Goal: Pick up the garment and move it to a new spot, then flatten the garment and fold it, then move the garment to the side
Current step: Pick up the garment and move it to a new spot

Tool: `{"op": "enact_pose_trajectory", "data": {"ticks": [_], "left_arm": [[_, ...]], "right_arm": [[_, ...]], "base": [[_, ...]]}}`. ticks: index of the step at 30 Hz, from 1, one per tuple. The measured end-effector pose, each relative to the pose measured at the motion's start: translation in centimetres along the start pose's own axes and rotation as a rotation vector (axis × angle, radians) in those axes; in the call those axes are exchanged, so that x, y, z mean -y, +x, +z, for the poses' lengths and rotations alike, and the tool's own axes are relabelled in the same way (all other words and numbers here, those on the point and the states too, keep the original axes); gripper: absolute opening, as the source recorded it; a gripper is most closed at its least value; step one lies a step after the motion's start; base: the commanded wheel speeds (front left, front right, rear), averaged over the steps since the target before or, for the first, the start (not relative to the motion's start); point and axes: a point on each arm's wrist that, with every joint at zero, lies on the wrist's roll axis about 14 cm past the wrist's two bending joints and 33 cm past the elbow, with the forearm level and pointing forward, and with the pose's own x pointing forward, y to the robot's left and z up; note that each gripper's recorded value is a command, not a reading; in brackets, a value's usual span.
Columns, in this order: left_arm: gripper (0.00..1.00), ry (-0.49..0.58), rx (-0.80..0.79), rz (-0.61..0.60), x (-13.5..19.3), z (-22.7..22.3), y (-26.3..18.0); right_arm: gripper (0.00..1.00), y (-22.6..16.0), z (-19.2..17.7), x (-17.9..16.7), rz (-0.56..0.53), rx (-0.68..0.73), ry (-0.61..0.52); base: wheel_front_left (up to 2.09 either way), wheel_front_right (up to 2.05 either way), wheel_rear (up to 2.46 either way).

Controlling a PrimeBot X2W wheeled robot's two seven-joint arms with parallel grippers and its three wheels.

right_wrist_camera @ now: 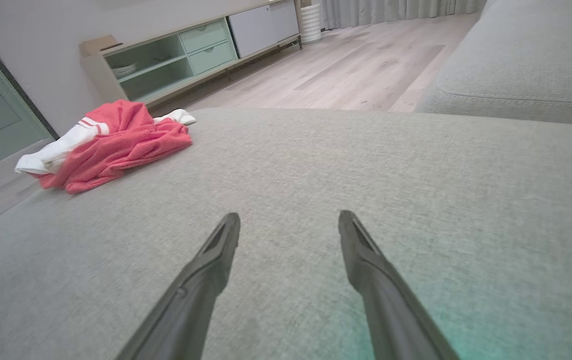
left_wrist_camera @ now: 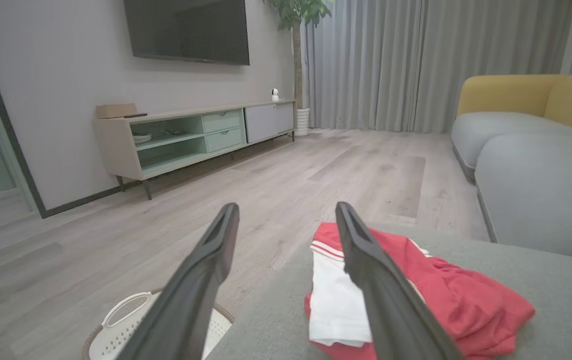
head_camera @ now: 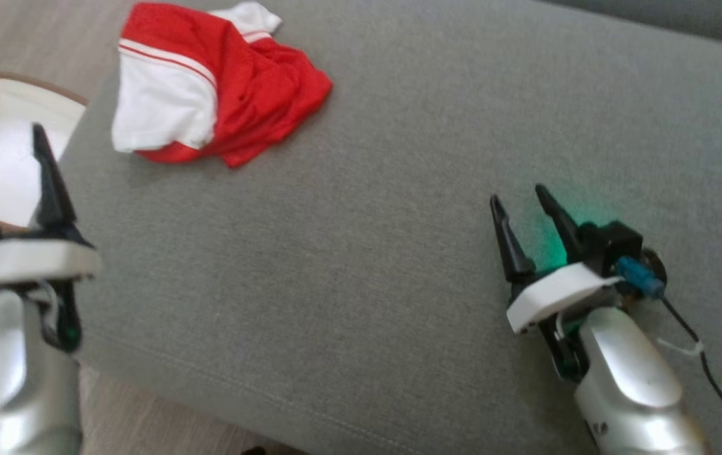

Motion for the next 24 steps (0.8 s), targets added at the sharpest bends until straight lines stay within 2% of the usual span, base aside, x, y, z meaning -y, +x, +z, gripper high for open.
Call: {"op": "enact_pose_trajectory", "data": {"ticks": [7,11,12,19,24], "left_arm": [[1.0,0.025,-0.095,-0.05,1.7,-2.5,5.3],[1.0,-0.004,-0.198,-0.064,3.0,-5.9,7.0],[1.0,-0.01,-0.272,-0.065,3.4,-8.1,7.2],[1.0,-0.028,-0.48,-0.034,3.7,-14.6,6.8],[1.0,-0.044,-0.571,-0.024,4.4,-17.4,6.1]], "right_arm": [[1.0,1.0,0.3,2.3,-0.024,0.03,-0.015],[1.0,1.2,0.4,4.1,-0.052,0.046,-0.033],[1.0,1.4,0.6,4.9,-0.065,0.061,-0.042],[1.0,1.4,0.8,7.3,-0.11,0.091,-0.053],[1.0,1.4,0.7,8.2,-0.129,0.102,-0.05]], "base": [[0.0,0.0,0.0],[0.0,0.0,0.0],[0.0,0.0,0.0],[0.0,0.0,0.0],[0.0,0.0,0.0]]}}
